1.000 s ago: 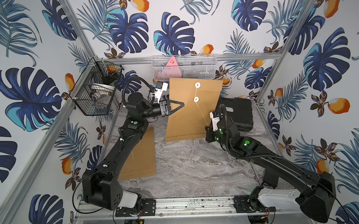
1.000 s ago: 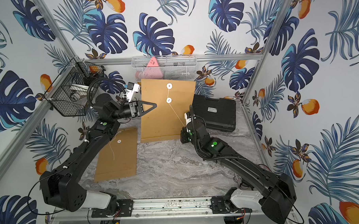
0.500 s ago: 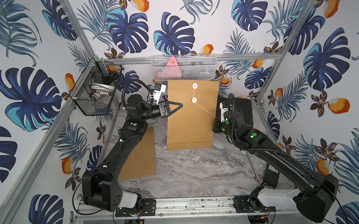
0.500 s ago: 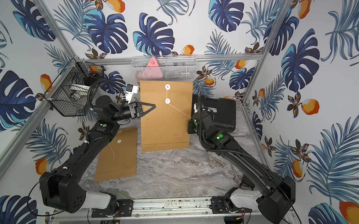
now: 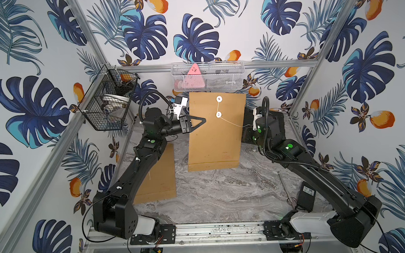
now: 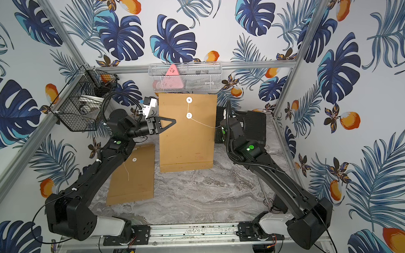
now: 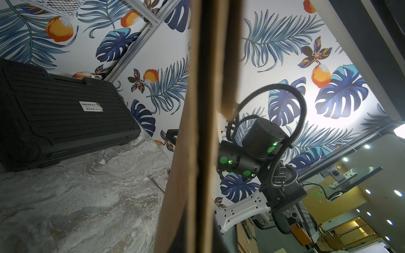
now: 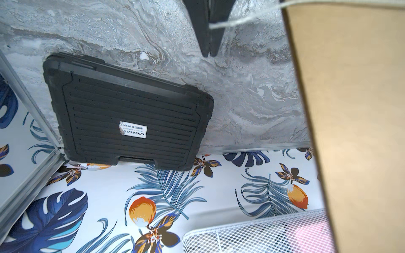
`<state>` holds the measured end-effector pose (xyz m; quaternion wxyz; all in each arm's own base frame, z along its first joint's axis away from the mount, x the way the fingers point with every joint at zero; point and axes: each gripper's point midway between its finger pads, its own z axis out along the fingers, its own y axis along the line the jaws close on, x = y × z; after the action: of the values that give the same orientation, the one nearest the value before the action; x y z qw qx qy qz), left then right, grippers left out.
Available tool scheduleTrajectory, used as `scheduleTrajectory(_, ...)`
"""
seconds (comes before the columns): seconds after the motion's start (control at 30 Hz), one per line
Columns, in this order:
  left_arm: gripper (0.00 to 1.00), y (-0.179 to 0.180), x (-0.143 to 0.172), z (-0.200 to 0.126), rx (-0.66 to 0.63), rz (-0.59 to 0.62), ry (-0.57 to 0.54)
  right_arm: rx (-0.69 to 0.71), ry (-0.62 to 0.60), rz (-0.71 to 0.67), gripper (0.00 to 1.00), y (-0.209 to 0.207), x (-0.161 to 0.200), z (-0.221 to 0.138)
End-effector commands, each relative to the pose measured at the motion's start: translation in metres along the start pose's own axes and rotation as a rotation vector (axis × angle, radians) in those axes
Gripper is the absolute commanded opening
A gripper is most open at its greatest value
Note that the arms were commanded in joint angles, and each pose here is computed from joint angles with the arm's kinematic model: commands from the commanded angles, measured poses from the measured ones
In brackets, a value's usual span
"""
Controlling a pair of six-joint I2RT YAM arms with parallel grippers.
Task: Close the mouth of the file bag
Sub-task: Close the file bag.
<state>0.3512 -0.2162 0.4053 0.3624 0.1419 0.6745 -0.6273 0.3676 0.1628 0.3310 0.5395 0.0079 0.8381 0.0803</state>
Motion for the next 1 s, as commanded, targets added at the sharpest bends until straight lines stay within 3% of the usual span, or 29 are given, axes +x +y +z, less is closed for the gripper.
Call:
scheduleTrajectory(0.0, 0.0, 0.003, 0.001, -0.002, -0.013, 0.015, -0.013, 0.029, -0.013, -0.035, 0.0, -0.004, -0.009, -0.005)
scheduleTrajectory(0.5, 0.0, 0.013, 0.044, 0.005, -0.017, -0.037, 0.053, 0.06, -0.111, -0.123, 0.0, 0.008, -0.061, -0.006)
scheduleTrajectory(0.97, 0.0, 0.007, 0.076, 0.013, 0.018, -0.066, 0.105, 0.091, -0.098, -0.207, 0.0, 0.013, -0.07, 0.015)
